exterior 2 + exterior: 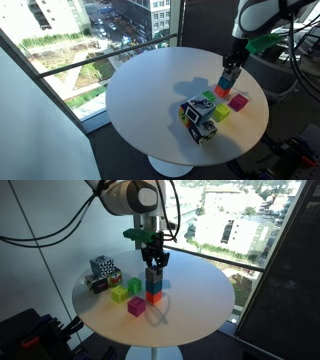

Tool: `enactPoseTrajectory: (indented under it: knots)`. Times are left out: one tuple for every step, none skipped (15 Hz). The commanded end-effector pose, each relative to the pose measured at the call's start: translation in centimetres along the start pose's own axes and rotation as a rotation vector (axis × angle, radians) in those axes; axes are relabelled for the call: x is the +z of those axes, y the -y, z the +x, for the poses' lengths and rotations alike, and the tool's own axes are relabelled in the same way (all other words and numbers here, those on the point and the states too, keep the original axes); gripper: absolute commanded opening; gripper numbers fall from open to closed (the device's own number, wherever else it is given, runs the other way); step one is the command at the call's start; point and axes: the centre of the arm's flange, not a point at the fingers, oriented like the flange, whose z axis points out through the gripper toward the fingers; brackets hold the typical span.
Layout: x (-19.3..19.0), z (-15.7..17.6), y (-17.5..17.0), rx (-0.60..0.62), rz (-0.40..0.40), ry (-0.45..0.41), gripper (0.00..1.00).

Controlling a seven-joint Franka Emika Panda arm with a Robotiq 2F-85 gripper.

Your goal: Put the purple block on the blue block

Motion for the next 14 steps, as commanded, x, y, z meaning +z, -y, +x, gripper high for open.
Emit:
enactPoseTrajectory:
  knots:
    - [-0.5, 0.9, -0.5, -0.002, -0.017, 0.014, 0.77]
    - [-0.5, 0.9, -0.5, -0.003, -0.017, 0.015, 0.79]
    - [-0.7, 0.8, -0.6, -0.004, -0.015, 0.014, 0.86]
    - [-1.1, 0.7, -0.6, -0.006, -0.011, 0.012, 0.92]
    - [-1.5, 0.7, -0.7, -0.007, -0.007, 0.011, 0.99]
    - [-1.9, 0.6, -0.7, -0.008, -0.004, 0.010, 1.00]
    - [-2.3, 0.6, -0.8, -0.007, -0.002, 0.011, 1.00]
    - [-3.1, 0.5, -0.8, -0.006, 0.002, 0.010, 1.00]
    - [-3.8, 0.4, -0.9, -0.006, 0.006, 0.012, 1.00]
    - [-4.7, 0.3, -1.0, -0.004, 0.011, 0.009, 1.00]
    - [-5.5, 0.1, -1.0, -0.005, 0.018, 0.016, 1.00]
    - [-6.3, -0.1, -1.1, -0.004, 0.022, 0.015, 1.00]
    - [-7.2, -0.3, -1.2, -0.006, 0.026, 0.014, 1.00]
    - [-8.0, -0.5, -1.3, -0.006, 0.027, 0.015, 1.00]
